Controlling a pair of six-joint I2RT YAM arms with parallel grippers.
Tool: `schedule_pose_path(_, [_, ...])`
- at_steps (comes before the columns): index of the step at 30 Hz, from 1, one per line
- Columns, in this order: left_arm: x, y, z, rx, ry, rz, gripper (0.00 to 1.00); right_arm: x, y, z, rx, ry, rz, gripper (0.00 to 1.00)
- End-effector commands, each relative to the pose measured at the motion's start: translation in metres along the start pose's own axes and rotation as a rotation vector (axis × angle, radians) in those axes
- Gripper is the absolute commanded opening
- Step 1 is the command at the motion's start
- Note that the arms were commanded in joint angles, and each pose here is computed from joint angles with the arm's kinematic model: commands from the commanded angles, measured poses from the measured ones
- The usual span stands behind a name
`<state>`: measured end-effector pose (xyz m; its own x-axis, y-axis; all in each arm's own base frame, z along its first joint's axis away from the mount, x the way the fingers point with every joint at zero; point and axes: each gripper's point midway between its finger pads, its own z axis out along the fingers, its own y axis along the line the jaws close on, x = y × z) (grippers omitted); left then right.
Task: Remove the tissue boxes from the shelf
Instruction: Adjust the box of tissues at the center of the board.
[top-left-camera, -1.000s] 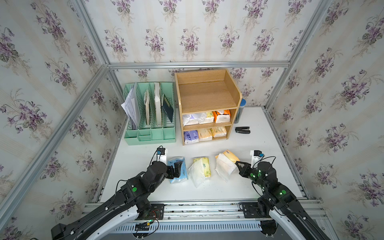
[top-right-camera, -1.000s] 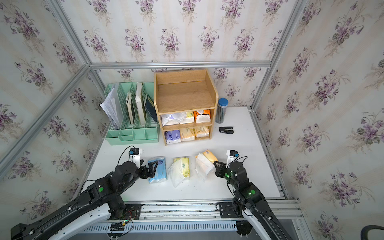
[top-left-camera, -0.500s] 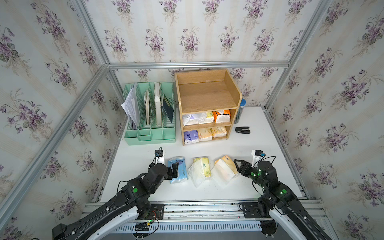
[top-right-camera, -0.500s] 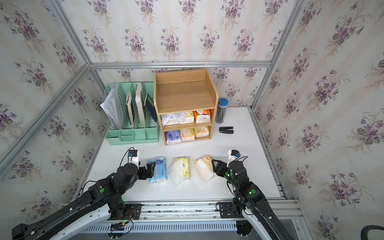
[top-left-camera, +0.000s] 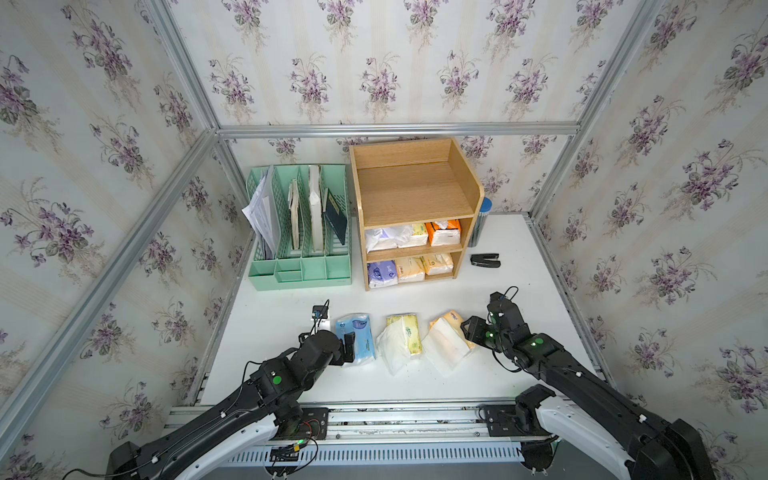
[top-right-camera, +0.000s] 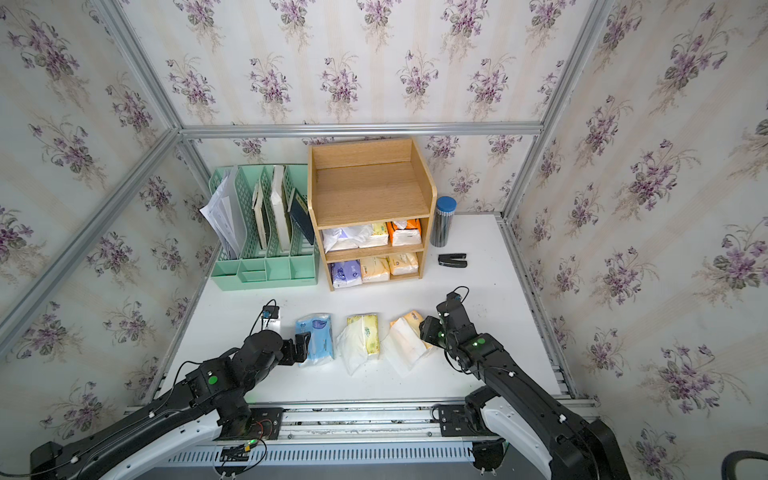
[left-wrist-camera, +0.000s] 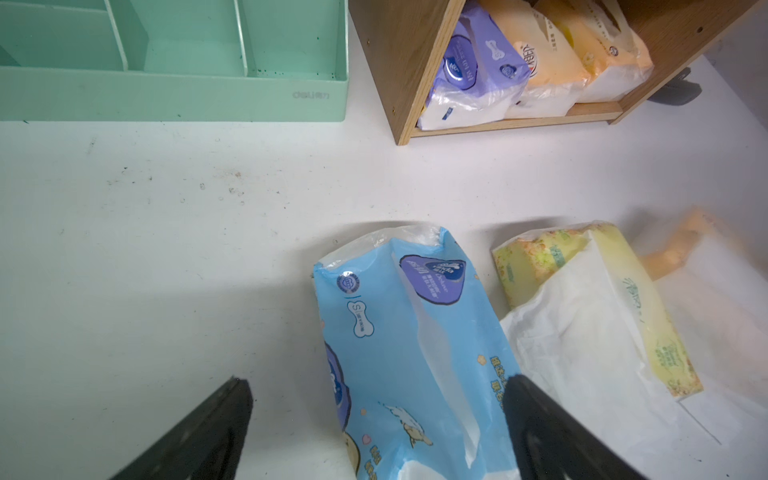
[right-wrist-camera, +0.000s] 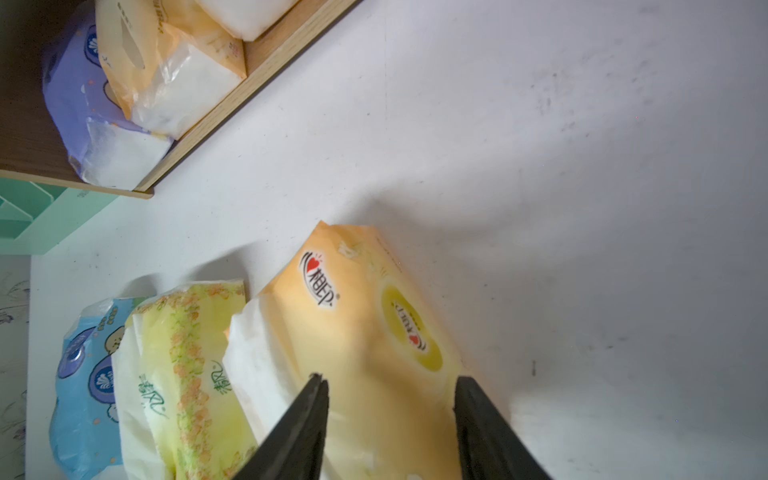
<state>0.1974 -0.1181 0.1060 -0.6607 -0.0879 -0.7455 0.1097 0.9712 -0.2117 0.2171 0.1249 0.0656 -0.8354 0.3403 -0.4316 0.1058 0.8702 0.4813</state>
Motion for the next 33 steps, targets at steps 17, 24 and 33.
schedule_pose_path(17, [-0.006,-0.023,0.012,0.061,0.006,0.019,0.99,0.013,0.039,-0.011,-0.146,-0.042,-0.022,0.54])
schedule_pose_path(24, [-0.012,-0.012,0.006,0.071,-0.049,-0.001,0.99,-0.017,0.032,-0.007,-0.128,-0.064,-0.056,0.61])
schedule_pose_path(33, [0.000,-0.022,0.018,0.117,0.012,-0.013,0.99,-0.002,0.059,0.017,-0.282,0.038,-0.054,0.59])
